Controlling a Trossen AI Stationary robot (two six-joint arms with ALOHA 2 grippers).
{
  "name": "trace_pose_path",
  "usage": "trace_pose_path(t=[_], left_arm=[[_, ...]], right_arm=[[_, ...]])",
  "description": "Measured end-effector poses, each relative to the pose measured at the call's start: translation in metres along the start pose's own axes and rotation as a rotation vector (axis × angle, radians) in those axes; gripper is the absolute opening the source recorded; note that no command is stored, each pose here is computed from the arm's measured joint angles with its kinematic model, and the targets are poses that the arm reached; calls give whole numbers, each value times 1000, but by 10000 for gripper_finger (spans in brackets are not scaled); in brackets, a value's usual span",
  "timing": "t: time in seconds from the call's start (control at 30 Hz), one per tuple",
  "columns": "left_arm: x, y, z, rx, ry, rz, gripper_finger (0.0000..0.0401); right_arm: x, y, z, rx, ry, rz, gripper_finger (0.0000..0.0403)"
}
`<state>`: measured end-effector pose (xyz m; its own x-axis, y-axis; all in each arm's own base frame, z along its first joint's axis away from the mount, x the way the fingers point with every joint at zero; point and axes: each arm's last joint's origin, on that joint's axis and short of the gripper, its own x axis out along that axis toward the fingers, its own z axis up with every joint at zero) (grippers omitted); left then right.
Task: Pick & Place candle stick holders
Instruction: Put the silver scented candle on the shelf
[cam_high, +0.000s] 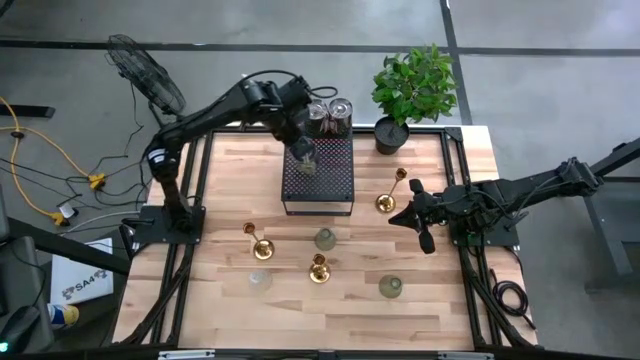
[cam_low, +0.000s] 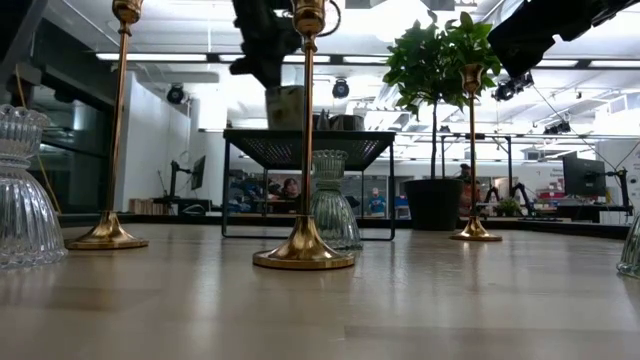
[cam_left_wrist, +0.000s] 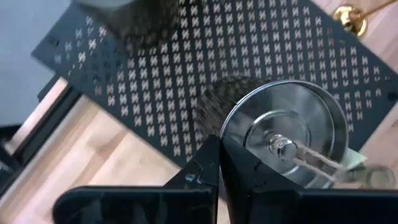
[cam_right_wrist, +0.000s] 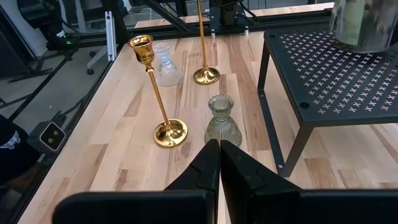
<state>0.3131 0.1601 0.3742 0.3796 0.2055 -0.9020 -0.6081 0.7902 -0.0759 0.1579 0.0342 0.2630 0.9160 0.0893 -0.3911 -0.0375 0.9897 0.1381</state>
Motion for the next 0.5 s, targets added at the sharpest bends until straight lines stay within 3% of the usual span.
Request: trace_pose_path(t=[0.5], left_arm=[[33, -8, 37, 36, -100, -11, 0]], right_arm=[[0, 0, 0, 0, 0, 0, 4]])
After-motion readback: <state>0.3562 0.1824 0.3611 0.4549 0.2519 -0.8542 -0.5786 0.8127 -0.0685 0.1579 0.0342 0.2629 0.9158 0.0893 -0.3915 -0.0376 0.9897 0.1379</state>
